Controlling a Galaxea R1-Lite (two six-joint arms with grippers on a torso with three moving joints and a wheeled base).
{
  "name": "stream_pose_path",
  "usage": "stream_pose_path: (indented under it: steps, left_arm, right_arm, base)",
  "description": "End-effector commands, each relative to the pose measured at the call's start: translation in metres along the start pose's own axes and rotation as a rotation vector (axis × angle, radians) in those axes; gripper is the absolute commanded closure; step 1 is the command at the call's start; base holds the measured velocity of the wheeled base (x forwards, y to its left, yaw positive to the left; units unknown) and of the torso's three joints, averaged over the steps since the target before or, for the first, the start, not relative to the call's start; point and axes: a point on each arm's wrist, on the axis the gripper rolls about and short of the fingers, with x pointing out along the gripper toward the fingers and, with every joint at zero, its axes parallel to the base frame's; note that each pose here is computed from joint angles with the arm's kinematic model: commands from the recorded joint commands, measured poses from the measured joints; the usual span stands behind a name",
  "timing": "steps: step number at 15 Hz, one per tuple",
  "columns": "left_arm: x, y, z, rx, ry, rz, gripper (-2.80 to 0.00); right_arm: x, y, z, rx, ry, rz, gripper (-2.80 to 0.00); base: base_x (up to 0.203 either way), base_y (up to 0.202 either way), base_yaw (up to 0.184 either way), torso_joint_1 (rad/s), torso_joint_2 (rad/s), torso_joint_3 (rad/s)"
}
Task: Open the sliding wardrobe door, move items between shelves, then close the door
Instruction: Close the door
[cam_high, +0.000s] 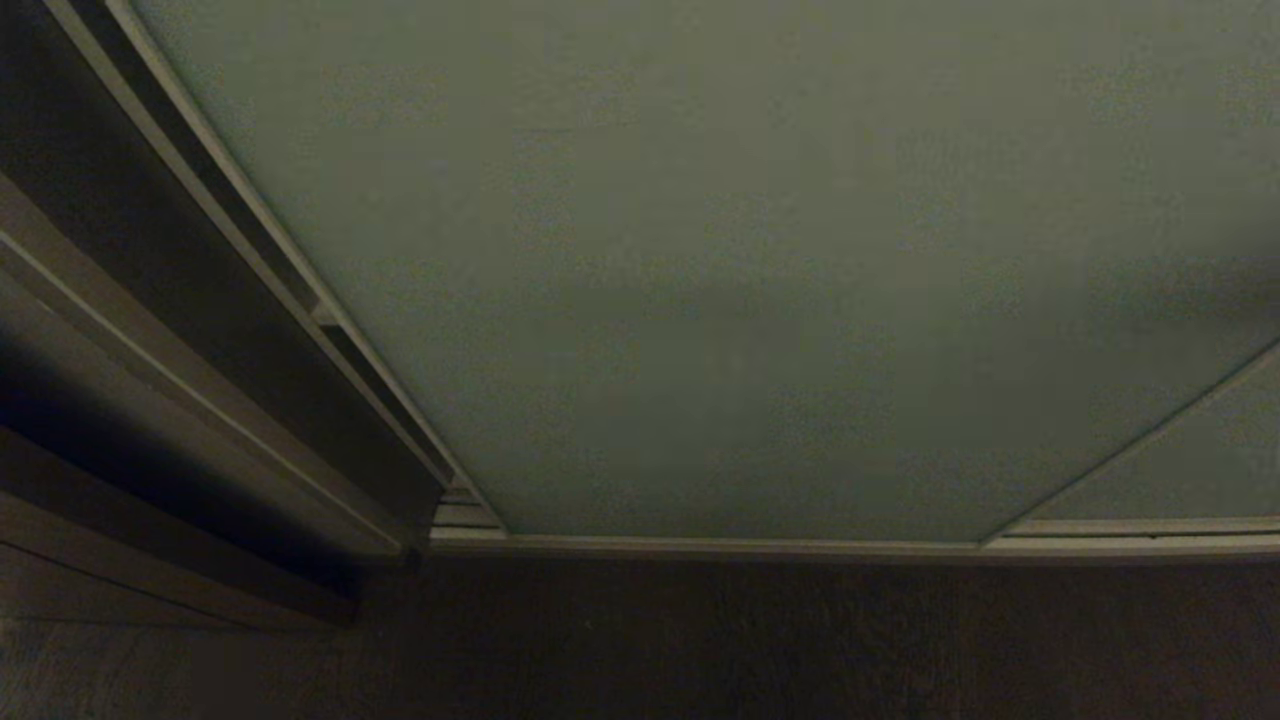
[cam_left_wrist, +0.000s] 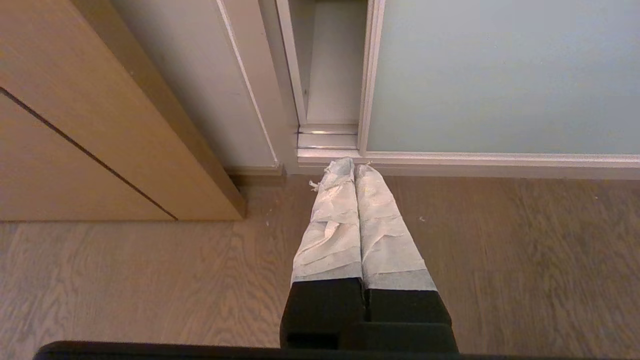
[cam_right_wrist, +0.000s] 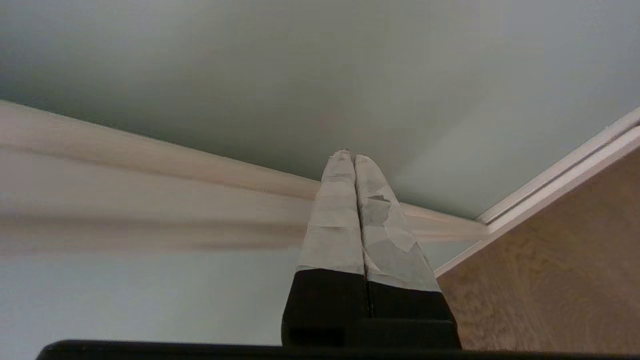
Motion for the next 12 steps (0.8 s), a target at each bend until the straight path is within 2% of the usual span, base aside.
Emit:
stream_pose_path:
  steps: [1,7,12]
  left_arm:
    - [0.000,0.000,0.000,0.000,0.001,0.000,0.00]
    - [0.000,0.000,0.000,0.000,0.000,0.000,0.00]
    - [0.000,0.000,0.000,0.000,0.001,0.000,0.00]
  right_arm:
    - [0.007,-0.003,-0.001,0.010,0.017,0.001,0.00]
    - [0.018,0.004,-0.008,0.002,0.051,0.035,0.00]
    - [0.016,0.023,-0.017,-0.023,0.078,0.098,0.00]
  base:
    - [0.000,0.000,0.000,0.000,0.00,0.000]
    - [0.000,0.000,0.000,0.000,0.00,0.000]
    - [0.000,0.000,0.000,0.000,0.00,0.000]
